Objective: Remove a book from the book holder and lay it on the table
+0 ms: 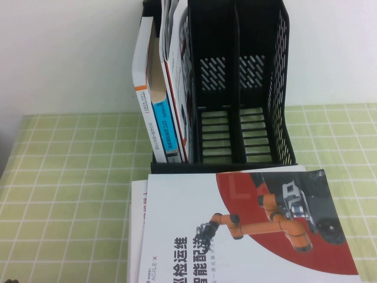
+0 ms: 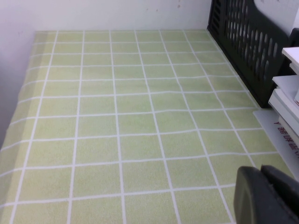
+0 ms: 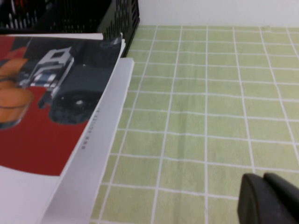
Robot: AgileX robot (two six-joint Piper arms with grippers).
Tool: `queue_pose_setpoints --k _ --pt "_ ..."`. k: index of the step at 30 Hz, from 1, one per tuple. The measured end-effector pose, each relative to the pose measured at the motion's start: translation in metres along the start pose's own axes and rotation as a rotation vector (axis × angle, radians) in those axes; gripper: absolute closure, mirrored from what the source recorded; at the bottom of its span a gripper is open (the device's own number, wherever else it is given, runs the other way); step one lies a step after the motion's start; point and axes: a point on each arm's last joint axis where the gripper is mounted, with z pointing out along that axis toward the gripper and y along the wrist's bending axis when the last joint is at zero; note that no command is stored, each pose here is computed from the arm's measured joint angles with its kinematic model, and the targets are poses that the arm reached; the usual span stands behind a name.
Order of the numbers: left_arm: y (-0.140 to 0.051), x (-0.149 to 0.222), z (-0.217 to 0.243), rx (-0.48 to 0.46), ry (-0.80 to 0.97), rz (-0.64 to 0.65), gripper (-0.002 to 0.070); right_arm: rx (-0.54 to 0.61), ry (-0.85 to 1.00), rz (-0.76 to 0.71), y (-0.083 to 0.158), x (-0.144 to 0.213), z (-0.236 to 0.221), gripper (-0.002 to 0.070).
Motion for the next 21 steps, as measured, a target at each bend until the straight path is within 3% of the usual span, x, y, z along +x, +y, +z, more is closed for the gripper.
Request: queue_pose_setpoints --k 21 --pt "0.0000 0.0000 0.0000 0.000 0.000 0.002 0.0678 -0.008 0.004 0.046 0.0008 0.0003 0.0000 0.0678"
